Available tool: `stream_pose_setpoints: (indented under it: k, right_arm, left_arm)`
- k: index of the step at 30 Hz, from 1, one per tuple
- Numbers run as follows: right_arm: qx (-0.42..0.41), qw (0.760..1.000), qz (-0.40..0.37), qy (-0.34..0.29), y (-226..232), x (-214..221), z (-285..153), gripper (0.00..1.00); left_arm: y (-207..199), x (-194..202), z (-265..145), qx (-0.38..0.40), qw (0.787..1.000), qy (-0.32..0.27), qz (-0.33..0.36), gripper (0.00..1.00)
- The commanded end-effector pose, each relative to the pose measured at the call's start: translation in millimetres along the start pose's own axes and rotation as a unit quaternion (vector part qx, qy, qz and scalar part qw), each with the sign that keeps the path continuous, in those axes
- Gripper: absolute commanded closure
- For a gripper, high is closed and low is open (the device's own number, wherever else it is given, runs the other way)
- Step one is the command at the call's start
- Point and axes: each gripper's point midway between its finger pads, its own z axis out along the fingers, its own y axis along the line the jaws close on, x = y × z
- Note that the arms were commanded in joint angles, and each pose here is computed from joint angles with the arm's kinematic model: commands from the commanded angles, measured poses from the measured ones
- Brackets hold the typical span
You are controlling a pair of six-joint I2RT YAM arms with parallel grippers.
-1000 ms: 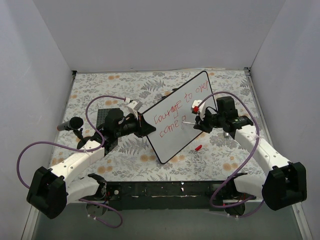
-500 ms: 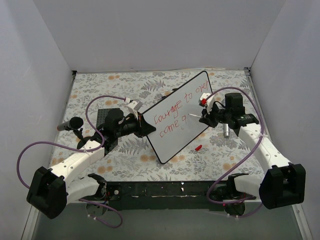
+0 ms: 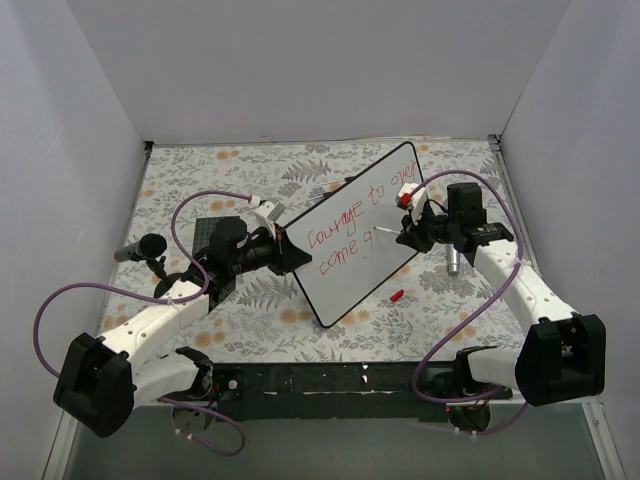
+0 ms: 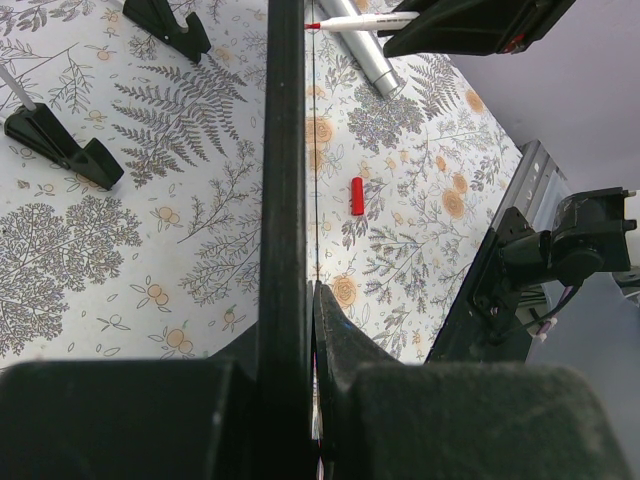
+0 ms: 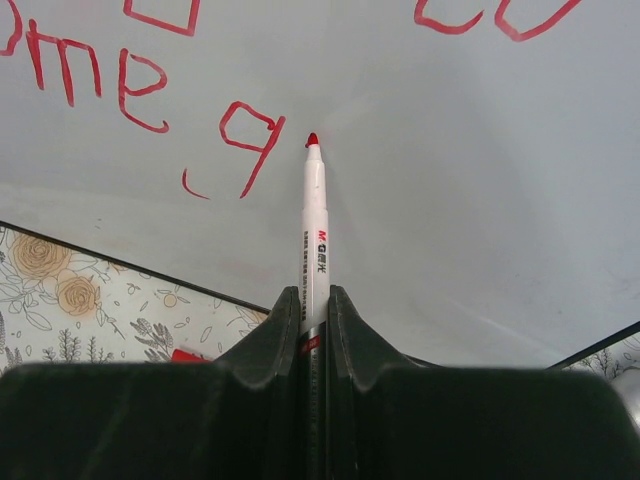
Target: Write a sentence on the whiteboard
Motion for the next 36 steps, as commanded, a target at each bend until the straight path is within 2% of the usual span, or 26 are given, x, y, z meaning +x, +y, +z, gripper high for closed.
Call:
stream_pose_setpoints:
  k: [1,12,24,36]
  right_arm:
    - [0.024,0.999,-0.021,-0.044,-17,-34,-3,0.99]
    - [0.058,0.998,-0.010,-0.030,-30,-22,-10,0.99]
    - [0.022,1.000,-0.001,0.001,-14,4,-5,0.99]
    - [-0.007,1.000,-0.013,0.000,3,-2,2,0.99]
  left_arm:
    - [-1,2,0,0.007,0.999,0.013,0.029,1.00]
    - [-1,2,0,0.007,0.999,0.013,0.030,1.00]
    - [-2,2,0,0.008,0.999,0.013,0.031,1.00]
    - [-2,2,0,0.009,0.999,0.013,0.031,1.00]
